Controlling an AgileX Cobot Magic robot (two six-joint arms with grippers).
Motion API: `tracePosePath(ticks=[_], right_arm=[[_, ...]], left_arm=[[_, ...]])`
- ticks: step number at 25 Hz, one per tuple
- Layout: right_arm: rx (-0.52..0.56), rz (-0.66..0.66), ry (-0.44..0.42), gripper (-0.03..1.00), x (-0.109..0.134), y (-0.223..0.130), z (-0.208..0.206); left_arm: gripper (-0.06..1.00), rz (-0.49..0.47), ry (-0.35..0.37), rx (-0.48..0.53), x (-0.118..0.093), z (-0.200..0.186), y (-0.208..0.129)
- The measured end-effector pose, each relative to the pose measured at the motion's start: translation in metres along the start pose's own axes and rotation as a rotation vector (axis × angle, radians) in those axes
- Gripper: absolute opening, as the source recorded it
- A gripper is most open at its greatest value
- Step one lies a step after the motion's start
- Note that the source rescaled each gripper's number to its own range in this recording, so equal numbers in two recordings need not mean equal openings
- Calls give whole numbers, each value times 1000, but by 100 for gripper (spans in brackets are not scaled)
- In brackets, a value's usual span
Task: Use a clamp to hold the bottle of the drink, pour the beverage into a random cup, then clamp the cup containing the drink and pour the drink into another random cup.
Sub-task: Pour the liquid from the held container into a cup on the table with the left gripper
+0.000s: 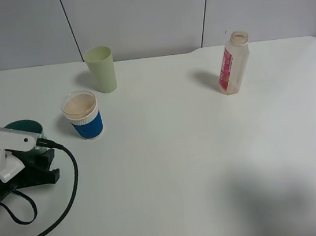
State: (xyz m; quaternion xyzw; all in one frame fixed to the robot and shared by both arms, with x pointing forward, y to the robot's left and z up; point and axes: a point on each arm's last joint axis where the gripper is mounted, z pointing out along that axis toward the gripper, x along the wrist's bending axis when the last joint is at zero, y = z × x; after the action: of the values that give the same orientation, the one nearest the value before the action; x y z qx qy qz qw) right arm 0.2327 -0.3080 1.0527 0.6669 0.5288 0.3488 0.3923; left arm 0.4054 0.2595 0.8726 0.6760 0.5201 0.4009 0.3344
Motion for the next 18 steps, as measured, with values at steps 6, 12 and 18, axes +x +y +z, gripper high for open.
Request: tracePosePath(ticks=[6, 12, 18], right_arm=[[0, 0, 0, 97, 0, 0, 0], [0, 0, 0, 97, 0, 0, 0], [0, 0, 0, 97, 0, 0, 0]], left_arm=[[1, -32, 40, -43, 25, 3, 6], [1, -82, 142, -135, 49, 4, 22], [1, -42, 91, -198, 54, 11, 33]])
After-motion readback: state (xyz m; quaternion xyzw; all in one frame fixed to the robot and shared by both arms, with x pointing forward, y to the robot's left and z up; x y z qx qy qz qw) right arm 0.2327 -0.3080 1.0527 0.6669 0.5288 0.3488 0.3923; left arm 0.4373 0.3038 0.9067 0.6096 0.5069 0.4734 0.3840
